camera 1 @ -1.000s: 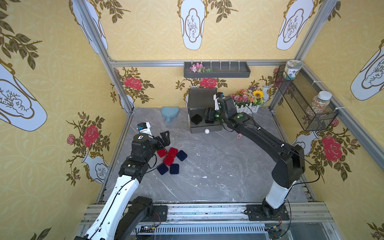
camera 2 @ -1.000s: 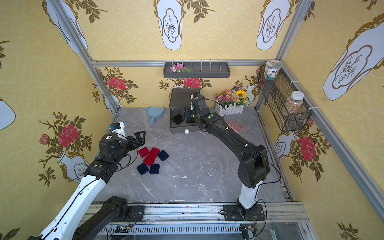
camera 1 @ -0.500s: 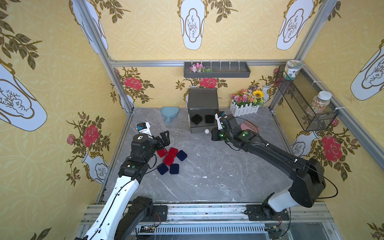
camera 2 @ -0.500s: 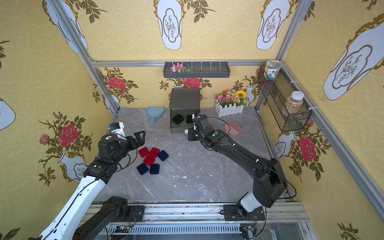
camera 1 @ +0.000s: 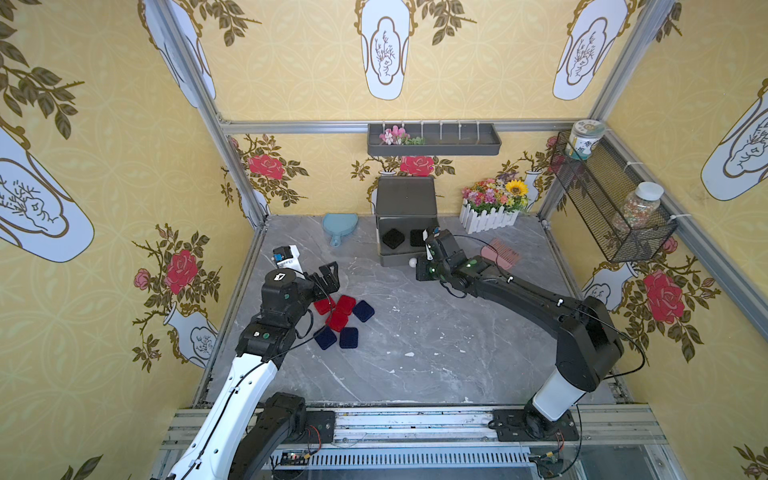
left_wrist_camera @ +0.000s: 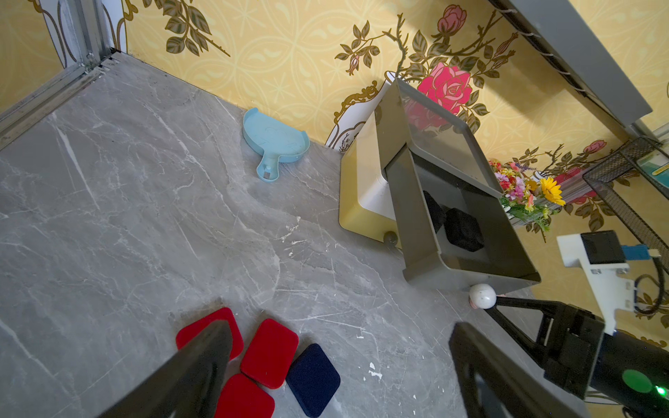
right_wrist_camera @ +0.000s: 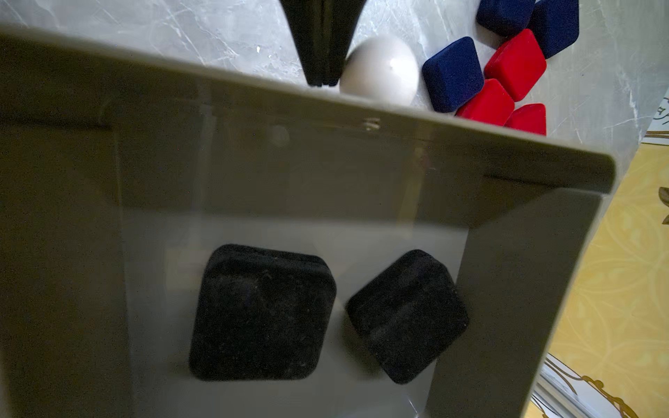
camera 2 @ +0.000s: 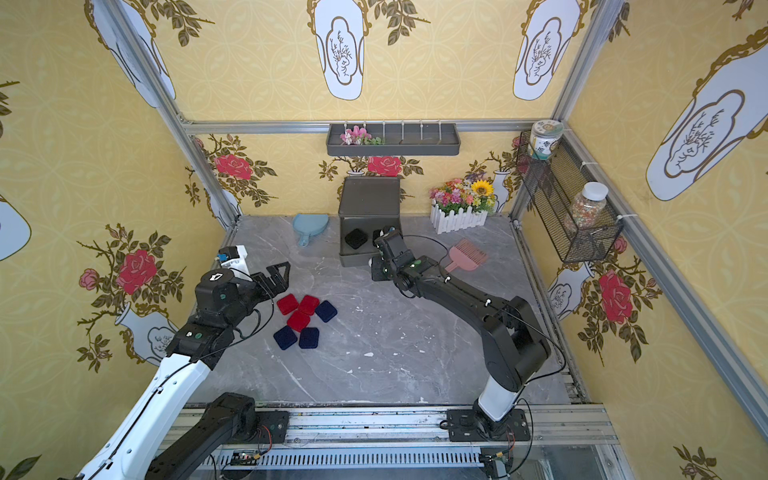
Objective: Place the brooch boxes into the drawer by color
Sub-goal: Close the drawer in the storage box, then open the drawer in the storage box.
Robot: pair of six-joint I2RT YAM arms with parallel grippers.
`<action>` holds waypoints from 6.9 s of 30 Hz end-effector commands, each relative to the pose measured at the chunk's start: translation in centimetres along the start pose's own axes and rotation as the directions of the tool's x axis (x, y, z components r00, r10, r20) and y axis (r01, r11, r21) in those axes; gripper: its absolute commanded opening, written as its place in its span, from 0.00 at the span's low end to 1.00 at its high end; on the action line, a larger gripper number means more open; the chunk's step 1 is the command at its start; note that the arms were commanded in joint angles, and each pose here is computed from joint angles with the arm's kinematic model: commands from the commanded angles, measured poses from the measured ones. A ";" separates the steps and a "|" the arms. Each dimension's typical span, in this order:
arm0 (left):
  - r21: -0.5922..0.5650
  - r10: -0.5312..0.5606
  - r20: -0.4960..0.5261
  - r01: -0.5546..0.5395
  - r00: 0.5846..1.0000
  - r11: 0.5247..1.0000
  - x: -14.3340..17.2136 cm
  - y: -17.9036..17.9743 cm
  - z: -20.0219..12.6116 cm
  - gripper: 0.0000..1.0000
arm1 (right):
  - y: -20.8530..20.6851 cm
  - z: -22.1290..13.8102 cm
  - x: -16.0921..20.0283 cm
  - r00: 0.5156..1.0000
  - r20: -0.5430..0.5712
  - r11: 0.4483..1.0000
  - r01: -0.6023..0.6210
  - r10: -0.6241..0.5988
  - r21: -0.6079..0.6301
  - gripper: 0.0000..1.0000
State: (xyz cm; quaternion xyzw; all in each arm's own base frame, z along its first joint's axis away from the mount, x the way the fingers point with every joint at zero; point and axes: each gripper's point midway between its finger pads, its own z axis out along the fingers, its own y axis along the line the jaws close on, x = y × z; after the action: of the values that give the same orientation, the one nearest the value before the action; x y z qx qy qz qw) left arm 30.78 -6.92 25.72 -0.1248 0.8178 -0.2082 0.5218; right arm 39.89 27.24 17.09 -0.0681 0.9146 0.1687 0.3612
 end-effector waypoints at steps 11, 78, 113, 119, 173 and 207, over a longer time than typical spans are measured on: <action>0.009 0.001 0.002 -0.001 1.000 1.000 0.1 -0.1 0.2 1.00 | 1.8 2.4 -4.5 0.996 0.089 0.999 0.031 -0.029 -0.012 0.00; 0.040 -0.031 -0.049 0.033 0.998 0.999 1.2 -0.5 1.3 1.00 | -2.6 8.8 -11.5 0.956 0.290 0.997 0.029 -0.048 0.068 0.06; 0.042 -0.039 -0.056 0.041 0.998 0.998 1.6 -0.3 1.8 1.00 | -2.6 0.9 -3.8 0.811 0.125 0.693 -0.396 0.571 -0.602 0.82; 0.034 -0.039 -0.056 0.041 0.998 0.999 1.5 -0.3 1.3 1.00 | -2.4 4.3 -4.5 0.736 0.119 0.606 -0.442 0.667 -0.662 0.82; 0.051 -0.050 -0.054 0.052 0.997 0.997 1.6 -0.5 1.2 1.00 | -1.3 13.2 -7.2 0.638 0.139 0.558 -0.522 0.758 -0.646 0.46; 0.054 -0.056 -0.049 0.059 0.997 0.997 1.7 -0.4 0.8 1.00 | -0.5 9.9 -4.5 0.608 0.115 0.514 -0.539 0.786 -0.667 0.25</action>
State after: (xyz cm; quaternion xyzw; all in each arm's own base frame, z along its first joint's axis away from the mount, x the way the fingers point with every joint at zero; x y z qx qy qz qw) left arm 30.70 -8.16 24.14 -0.1286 0.8237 -0.2455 0.4947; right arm 50.32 30.30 11.76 0.2334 0.6915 0.5547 0.3996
